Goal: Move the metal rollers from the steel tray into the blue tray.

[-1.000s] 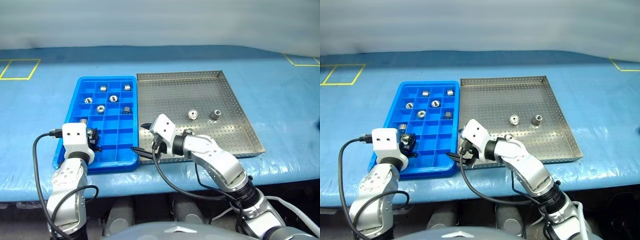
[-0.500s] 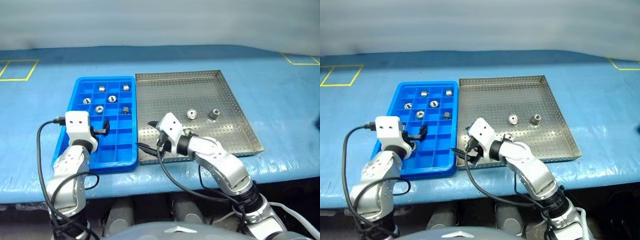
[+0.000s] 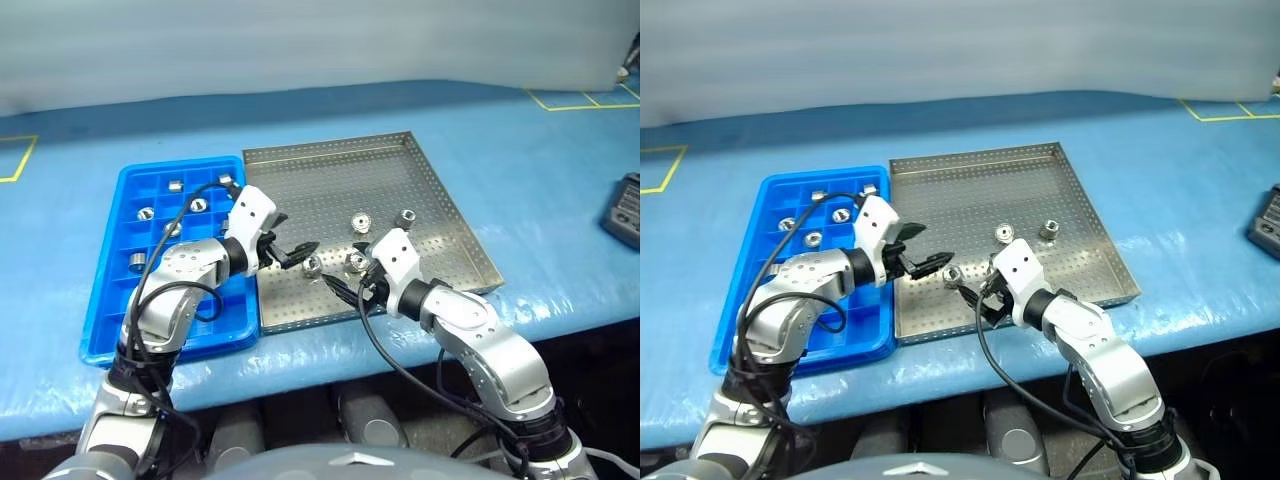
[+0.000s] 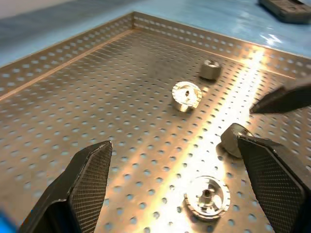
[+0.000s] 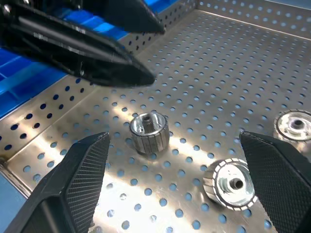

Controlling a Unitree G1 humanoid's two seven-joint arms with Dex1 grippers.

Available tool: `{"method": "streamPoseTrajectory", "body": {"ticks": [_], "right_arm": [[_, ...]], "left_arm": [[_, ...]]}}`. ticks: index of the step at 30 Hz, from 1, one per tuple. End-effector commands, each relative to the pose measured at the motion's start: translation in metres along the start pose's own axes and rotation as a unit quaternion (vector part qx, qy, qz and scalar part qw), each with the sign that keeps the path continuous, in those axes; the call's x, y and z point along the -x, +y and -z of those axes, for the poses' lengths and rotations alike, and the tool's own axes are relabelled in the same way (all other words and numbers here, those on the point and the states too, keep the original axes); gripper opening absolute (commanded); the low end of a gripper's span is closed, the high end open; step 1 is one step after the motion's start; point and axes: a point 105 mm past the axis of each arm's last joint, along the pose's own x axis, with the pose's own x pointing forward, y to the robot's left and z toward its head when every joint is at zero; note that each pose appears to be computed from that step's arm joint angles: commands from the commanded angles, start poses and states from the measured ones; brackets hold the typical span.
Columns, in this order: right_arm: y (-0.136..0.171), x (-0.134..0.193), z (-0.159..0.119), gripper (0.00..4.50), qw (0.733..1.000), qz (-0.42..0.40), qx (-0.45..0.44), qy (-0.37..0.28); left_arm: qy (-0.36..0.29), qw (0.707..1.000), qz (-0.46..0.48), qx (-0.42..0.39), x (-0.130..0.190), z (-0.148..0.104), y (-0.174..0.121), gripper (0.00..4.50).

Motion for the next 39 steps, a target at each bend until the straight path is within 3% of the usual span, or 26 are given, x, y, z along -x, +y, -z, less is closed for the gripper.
{"method": "streamPoseTrajectory", "body": {"ticks": [1, 10, 18, 19, 26, 29, 34, 39], "right_arm": [[0.001, 0.006, -0.011, 4.50, 1.000, 0.016, 0.003, -0.024], [0.007, 0.005, -0.012, 4.50, 0.999, 0.021, -0.011, -0.031], [0.012, 0.000, -0.013, 4.50, 0.999, 0.011, -0.014, -0.035], [0.012, -0.001, -0.013, 4.50, 0.999, 0.009, -0.014, -0.035], [0.015, -0.004, -0.016, 4.50, 0.999, -0.003, -0.012, -0.038], [0.017, -0.006, -0.019, 4.50, 0.999, -0.013, -0.011, -0.043], [0.026, -0.014, -0.028, 4.50, 0.997, -0.045, -0.003, -0.055], [0.038, -0.025, -0.034, 4.50, 0.994, -0.094, 0.014, -0.058]], "left_arm": [[0.026, 0.998, 0.043, -0.030, -0.009, 0.002, -0.007, 4.46], [0.148, 0.984, 0.050, -0.089, -0.010, 0.037, 0.007, 4.46], [0.169, 0.980, 0.034, -0.095, -0.003, 0.044, 0.017, 1.91], [0.163, 0.982, 0.031, -0.092, -0.003, 0.043, 0.018, 1.70], [0.069, 0.996, -0.002, -0.050, -0.001, 0.015, 0.020, 1.70], [0.007, 0.997, -0.067, -0.026, 0.010, -0.002, 0.033, 1.70], [-0.072, 0.976, -0.203, -0.022, 0.047, -0.020, 0.056, 1.70], [-0.122, 0.933, -0.337, -0.026, 0.098, -0.023, 0.064, 1.70]]}}
